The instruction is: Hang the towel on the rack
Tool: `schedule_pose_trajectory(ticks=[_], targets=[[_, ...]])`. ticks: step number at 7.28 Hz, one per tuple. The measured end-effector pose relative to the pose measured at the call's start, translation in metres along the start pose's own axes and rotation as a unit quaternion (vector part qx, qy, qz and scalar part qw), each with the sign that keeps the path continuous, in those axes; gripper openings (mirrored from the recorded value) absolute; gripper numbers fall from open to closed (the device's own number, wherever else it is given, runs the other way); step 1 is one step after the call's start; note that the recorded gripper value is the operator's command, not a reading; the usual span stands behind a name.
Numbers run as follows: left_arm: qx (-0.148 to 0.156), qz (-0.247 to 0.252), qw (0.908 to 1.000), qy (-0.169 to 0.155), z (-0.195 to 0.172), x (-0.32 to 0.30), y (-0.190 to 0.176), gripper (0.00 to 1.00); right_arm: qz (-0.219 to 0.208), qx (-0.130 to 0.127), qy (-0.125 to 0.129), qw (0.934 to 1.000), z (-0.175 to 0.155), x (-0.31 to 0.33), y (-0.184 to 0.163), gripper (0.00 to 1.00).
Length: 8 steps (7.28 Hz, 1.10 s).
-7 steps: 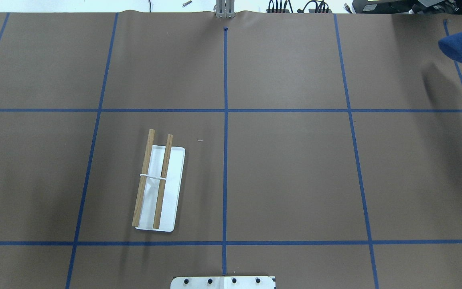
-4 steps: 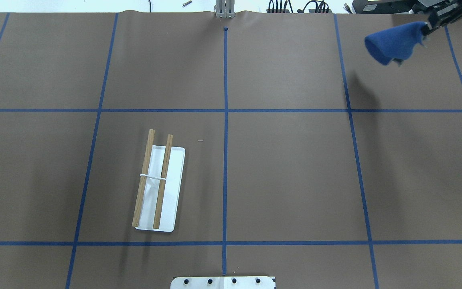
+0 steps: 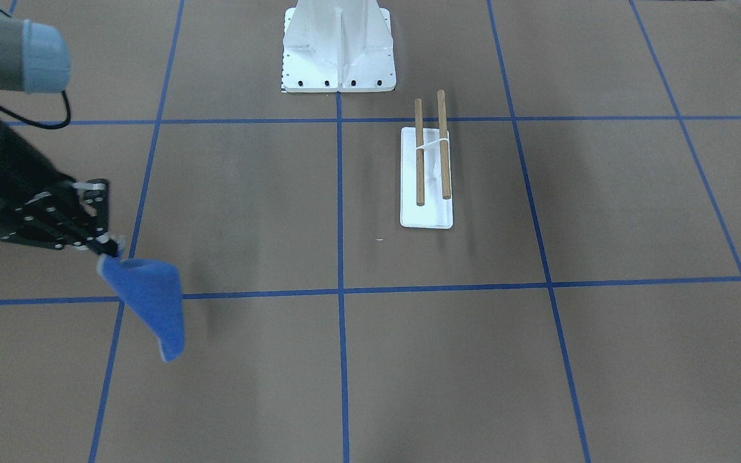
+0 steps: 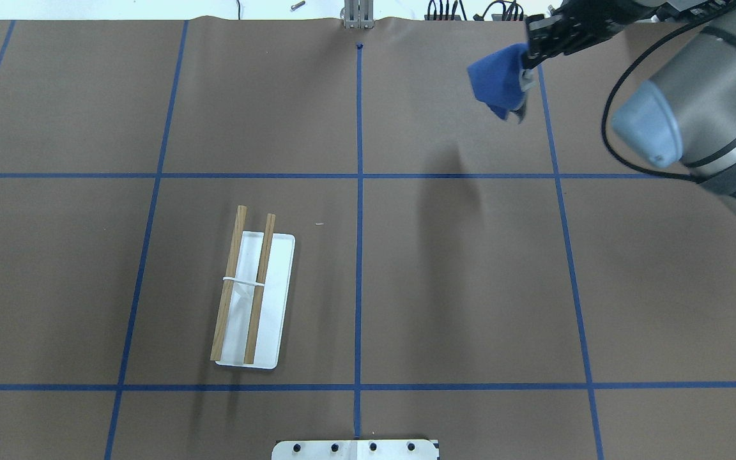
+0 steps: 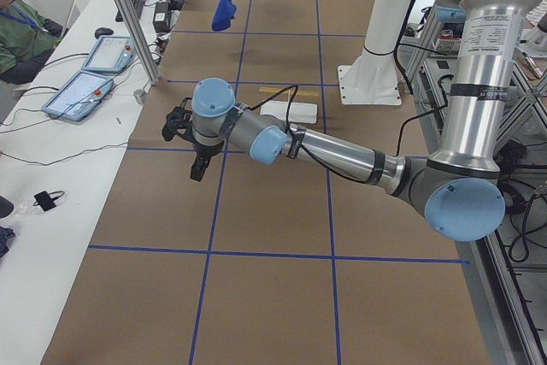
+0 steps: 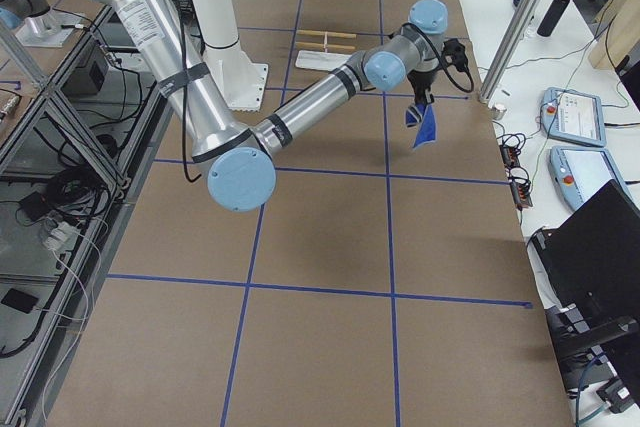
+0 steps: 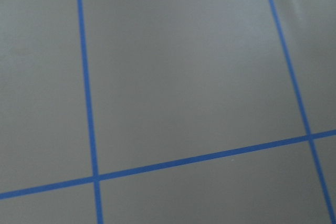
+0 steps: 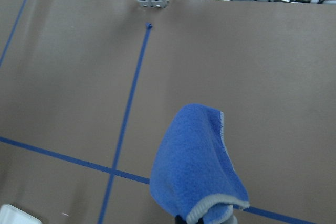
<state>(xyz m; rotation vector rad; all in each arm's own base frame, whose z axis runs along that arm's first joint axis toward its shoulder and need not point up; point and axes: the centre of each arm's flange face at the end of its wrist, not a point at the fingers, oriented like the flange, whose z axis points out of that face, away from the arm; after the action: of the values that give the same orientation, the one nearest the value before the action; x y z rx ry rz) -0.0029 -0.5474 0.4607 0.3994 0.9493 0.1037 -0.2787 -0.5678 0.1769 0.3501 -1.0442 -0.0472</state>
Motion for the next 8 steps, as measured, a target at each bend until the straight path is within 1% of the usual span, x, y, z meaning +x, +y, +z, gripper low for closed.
schedule_pose_trajectory(ticks=[1, 2, 3, 4, 5, 6, 7, 8], targets=[[0.004, -0.010, 0.9998, 0.015, 0.008, 0.026, -0.015, 0.99, 0.020, 0.021, -0.013, 0.9995, 0.007, -0.050, 0.018, 0.00], [-0.002, -0.042, 0.9982, 0.042, 0.018, 0.064, -0.035, 0.99, 0.041, 0.038, -0.032, 0.9979, 0.011, -0.092, 0.033, 0.00], [-0.019, -0.085, 0.9932, 0.078, 0.028, 0.113, -0.055, 0.99, 0.056, 0.056, -0.053, 0.9955, 0.013, -0.128, 0.049, 0.00], [-0.042, -0.126, 0.9853, 0.107, 0.038, 0.163, -0.070, 0.99, 0.062, 0.073, -0.072, 0.9928, 0.015, -0.157, 0.067, 0.00], [-0.063, -0.166, 0.9759, 0.128, 0.046, 0.209, -0.083, 0.99, 0.063, 0.088, -0.088, 0.9901, 0.013, -0.181, 0.086, 0.00], [-0.078, -0.200, 0.9665, 0.141, 0.050, 0.248, -0.095, 0.99, 0.063, 0.101, -0.103, 0.9875, 0.010, -0.203, 0.101, 0.00], [-0.087, -0.226, 0.9581, 0.154, 0.050, 0.281, -0.103, 0.99, 0.064, 0.112, -0.114, 0.9850, 0.009, -0.224, 0.115, 0.00], [-0.097, -0.238, 0.9513, 0.170, 0.056, 0.310, -0.102, 0.99, 0.066, 0.124, -0.122, 0.9826, 0.010, -0.244, 0.128, 0.00]])
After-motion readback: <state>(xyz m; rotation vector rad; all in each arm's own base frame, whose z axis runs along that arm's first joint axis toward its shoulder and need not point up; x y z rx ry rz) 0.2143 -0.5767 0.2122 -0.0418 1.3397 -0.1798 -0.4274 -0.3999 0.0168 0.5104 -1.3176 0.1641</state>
